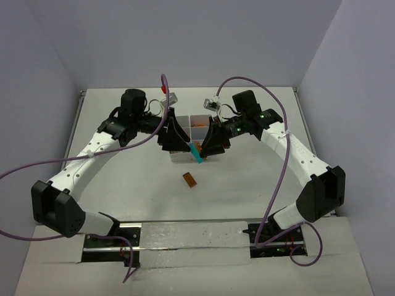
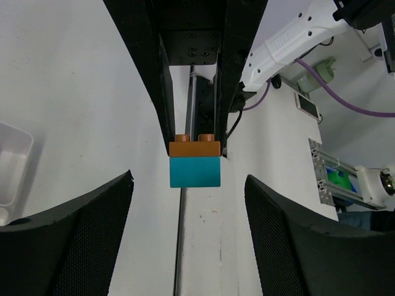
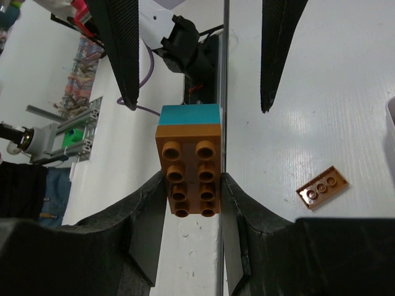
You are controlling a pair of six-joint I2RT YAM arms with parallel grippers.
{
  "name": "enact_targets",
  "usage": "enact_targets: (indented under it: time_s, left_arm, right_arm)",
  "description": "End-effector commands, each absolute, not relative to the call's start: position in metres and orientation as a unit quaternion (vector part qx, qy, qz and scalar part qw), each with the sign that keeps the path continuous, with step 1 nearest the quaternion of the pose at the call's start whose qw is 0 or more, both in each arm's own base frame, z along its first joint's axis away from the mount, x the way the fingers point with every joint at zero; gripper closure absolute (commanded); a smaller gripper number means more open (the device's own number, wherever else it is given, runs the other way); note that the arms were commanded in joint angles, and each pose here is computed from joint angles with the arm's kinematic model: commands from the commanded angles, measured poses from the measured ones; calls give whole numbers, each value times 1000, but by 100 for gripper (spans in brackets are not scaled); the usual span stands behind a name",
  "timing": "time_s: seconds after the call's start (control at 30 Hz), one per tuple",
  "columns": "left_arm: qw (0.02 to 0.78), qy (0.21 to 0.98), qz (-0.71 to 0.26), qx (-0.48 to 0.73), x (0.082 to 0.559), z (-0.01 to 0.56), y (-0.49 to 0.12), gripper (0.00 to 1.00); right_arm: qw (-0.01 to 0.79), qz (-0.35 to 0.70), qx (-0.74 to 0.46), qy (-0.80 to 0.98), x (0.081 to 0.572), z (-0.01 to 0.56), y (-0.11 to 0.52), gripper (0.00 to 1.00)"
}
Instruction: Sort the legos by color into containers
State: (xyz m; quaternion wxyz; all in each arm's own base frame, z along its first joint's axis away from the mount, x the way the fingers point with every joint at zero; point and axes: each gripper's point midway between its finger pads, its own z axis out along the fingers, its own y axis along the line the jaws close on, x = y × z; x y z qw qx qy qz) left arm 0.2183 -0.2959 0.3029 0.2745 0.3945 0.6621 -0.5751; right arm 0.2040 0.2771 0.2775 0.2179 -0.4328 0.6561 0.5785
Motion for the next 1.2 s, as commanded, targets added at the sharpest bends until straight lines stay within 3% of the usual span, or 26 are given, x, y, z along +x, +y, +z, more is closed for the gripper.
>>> enact_targets:
  time_s: [0.0, 0.2, 0.47, 0.7, 1.17]
  left_arm:
    - [275, 630, -595, 416, 212, 320, -305, 23]
    - [270, 631, -596, 418, 212, 317, -309, 32]
    - [265, 634, -597, 414, 212, 316, -313, 58]
    - [266, 654, -581, 405, 216, 306, -311, 100]
    - [248, 692, -522, 433, 198, 257, -287, 100]
  right_arm:
    - [242, 586, -451, 628, 199, 297, 279, 100]
    - [241, 589, -452, 626, 198, 299, 281, 100]
    - [247, 592, -447, 624, 200, 303, 282, 100]
    - [252, 588, -438, 631, 201, 303, 282, 100]
    - [268, 585, -409, 647, 221, 303, 262, 100]
